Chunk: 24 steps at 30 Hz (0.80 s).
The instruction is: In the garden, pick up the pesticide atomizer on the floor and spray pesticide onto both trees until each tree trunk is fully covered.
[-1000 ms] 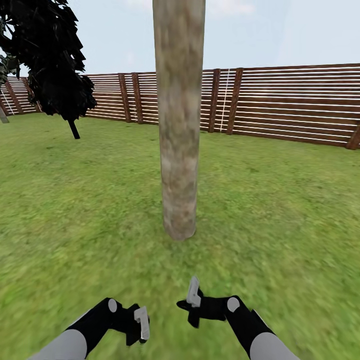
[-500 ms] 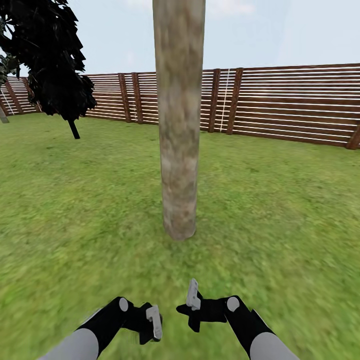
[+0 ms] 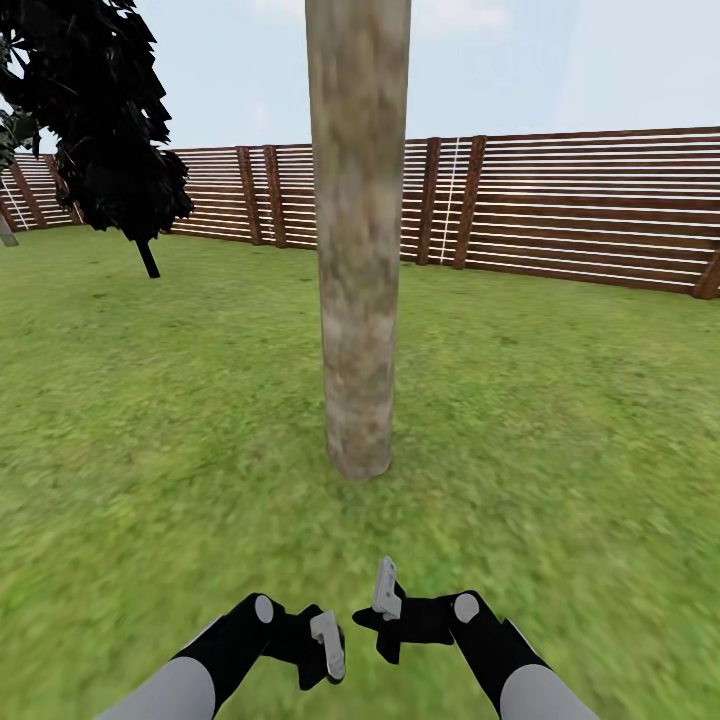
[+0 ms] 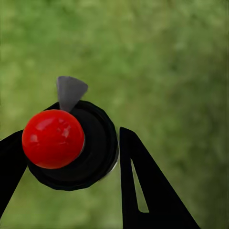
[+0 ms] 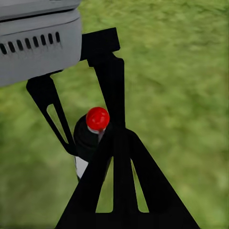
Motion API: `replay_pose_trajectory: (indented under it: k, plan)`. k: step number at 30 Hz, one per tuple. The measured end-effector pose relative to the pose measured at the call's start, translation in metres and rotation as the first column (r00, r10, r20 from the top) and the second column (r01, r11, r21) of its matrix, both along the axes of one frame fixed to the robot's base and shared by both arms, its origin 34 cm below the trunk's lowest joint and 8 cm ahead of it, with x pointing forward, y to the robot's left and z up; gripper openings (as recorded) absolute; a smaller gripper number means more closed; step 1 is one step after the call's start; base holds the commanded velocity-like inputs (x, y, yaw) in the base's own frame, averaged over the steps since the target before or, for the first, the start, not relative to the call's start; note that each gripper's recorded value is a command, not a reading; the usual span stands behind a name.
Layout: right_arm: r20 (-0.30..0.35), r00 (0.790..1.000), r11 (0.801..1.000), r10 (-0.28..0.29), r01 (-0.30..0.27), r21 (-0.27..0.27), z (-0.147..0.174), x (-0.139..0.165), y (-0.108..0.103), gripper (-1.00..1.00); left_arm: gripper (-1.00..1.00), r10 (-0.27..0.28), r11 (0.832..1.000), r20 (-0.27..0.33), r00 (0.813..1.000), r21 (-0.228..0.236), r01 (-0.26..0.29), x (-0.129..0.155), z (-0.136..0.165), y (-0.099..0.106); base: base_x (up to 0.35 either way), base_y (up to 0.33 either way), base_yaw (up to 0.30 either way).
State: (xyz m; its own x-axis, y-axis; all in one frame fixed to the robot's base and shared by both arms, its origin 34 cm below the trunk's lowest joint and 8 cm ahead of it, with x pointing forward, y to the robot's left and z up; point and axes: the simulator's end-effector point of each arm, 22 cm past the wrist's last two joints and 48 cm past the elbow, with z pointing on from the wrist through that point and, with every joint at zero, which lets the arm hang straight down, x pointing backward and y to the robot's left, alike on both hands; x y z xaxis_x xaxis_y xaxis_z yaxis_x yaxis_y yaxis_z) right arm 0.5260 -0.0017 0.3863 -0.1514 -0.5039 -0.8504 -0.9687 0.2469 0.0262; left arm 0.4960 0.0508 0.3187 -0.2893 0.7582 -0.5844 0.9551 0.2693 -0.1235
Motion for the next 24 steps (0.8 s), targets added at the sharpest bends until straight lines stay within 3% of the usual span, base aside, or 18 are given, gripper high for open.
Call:
replay_pose_trajectory:
  k: [12,17,24]
  plan:
    - [-0.001,1.000,1.000,0.000,0.000,0.000,0.000,0.000,0.000,-1.00,-1.00,0.004,1.000,-0.002,1.000,-0.007,-0.004,0.000,0.001,-0.001,0.000,0.000,0.000]
    - [-0.002,1.000,1.000,0.000,0.000,0.000,0.000,0.000,0.000,-1.00,-1.00,0.000,0.997,0.029,1.000,-0.072,0.002,0.004,0.010,-0.011,0.000,0.000,0.000]
    - [-0.002,1.000,1.000,-0.001,0.001,0.000,-0.001,0.000,0.000,-1.00,-1.00,0.004,0.997,0.032,0.999,-0.080,-0.001,0.005,0.011,-0.011,0.000,0.000,0.000]
